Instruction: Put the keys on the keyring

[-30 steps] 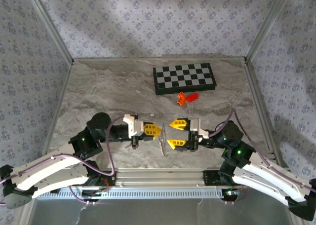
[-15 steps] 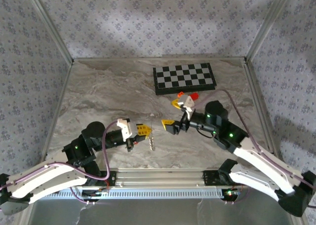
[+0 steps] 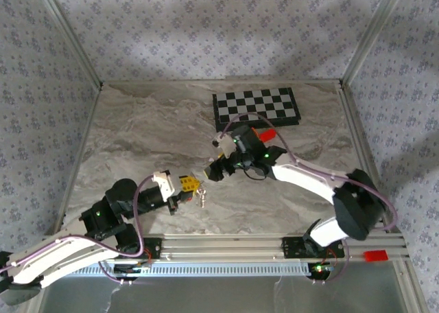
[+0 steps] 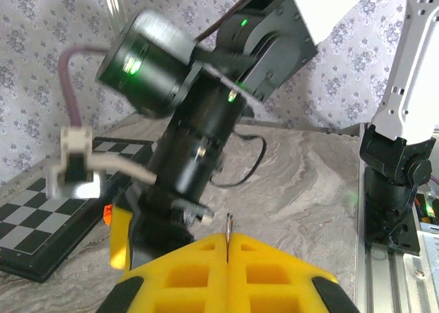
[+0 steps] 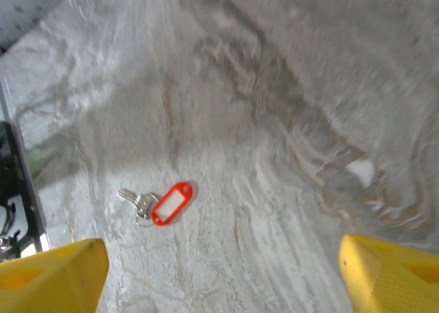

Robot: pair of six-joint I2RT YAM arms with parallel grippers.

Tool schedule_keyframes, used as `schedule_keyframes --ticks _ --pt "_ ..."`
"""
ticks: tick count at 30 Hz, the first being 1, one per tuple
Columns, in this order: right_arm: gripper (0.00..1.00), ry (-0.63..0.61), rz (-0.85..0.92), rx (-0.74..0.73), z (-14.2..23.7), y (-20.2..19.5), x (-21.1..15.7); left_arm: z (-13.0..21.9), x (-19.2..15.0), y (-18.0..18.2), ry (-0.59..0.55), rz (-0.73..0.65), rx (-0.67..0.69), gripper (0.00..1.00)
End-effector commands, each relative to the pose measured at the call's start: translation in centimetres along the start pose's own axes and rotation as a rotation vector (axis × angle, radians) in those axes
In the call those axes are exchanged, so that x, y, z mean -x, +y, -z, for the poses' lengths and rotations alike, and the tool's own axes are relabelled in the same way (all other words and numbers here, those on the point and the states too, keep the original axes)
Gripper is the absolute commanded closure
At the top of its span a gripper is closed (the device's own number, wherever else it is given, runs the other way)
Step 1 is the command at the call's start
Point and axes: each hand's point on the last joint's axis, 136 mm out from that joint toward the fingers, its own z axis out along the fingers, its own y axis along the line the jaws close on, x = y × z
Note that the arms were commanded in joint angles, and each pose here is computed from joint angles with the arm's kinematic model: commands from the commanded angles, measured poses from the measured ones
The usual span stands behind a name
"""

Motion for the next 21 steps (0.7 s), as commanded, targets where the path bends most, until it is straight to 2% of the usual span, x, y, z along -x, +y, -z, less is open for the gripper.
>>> schedule_keyframes --ticks 1,6,9,15,21 --pt "0.13 0.046 -0.057 0.088 -1.8 1.7 -0.2 0.8 0.9 -0.4 -0.049 0.002 -0.016 1.00" --pt "0.17 0.103 -0.150 0.120 -4.7 2.4 -2.1 1.8 1.4 -1.3 -0.107 -0.013 -0.061 1.00" --pt "0.20 0.122 -0.138 0.134 -5.8 4.3 -3.1 2.3 1.6 -1.4 -0.134 -0.017 -0.059 1.00" --pt "0.19 0.097 0.075 0.122 -5.5 5.8 -4.0 2.6 1.7 -1.0 -0.151 -0.022 -0.032 1.00" --pt "0.23 0.287 0.317 0.055 -6.2 5.5 -5.6 3.5 2.4 -0.6 -0.158 -0.016 -0.003 1.00"
